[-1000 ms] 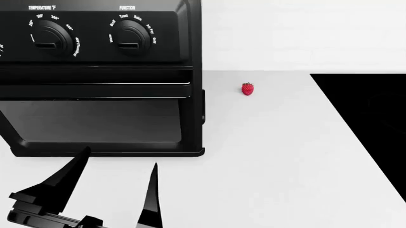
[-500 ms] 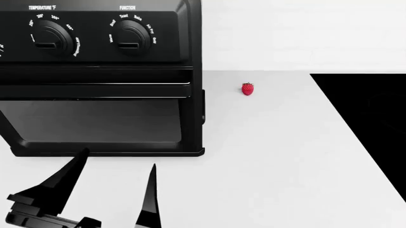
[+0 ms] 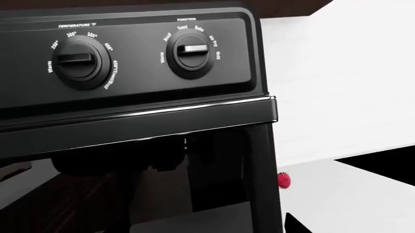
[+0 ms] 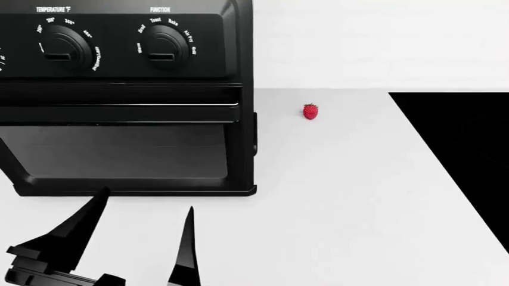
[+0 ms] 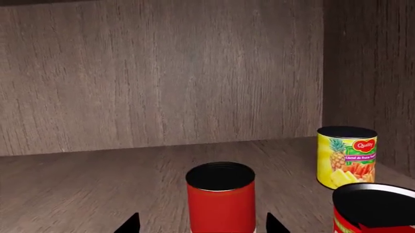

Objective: Pick the cans from the counter and place them in their designated side in the cabinet.

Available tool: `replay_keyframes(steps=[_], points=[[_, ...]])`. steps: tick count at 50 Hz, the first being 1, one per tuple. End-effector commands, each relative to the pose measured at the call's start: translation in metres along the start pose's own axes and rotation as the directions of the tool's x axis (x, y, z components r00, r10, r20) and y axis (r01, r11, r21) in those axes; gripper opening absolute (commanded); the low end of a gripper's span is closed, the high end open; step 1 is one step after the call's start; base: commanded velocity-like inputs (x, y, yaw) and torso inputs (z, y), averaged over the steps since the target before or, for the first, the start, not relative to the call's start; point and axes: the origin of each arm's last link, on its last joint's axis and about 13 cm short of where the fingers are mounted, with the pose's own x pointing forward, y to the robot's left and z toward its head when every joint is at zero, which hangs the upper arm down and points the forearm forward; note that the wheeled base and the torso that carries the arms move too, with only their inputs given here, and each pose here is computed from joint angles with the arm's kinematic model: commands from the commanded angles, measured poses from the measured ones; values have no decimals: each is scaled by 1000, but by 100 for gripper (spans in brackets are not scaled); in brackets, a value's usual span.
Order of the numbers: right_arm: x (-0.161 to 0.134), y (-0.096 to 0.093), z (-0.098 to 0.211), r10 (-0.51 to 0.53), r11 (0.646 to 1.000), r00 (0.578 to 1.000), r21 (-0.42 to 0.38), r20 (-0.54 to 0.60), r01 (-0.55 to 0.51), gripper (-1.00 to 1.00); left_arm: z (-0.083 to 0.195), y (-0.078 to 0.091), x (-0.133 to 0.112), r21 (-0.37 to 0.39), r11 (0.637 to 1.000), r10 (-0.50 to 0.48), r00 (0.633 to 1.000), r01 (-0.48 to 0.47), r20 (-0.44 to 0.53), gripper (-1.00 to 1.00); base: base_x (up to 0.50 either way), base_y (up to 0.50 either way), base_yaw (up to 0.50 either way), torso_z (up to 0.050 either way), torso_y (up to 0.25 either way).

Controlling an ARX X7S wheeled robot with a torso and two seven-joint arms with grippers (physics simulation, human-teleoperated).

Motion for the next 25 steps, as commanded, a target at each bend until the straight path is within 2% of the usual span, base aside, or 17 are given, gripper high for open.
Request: replay_keyframes(steps=[1,9,15,25], points=[[14,-9,-36,-6,999,986,48,-167,14,100,0,1,0,1,1000,3,1000,-3,2,100,0,0,0,0,0],[-13,-1,-28,-63,997,998,-37,-29,62,100,1,2,-1,2,1000,2,1000,-2,11,100,0,0,0,0,0],[-30,3,-22,-78,995,995,-52,64,81,100,0,2,-2,-1,1000,1,1000,-1,14,100,0,0,0,0,0],[-48,5,-17,-43,997,992,-56,115,50,100,1,3,-3,-6,1000,2,1000,-2,23,100,0,0,0,0,0]])
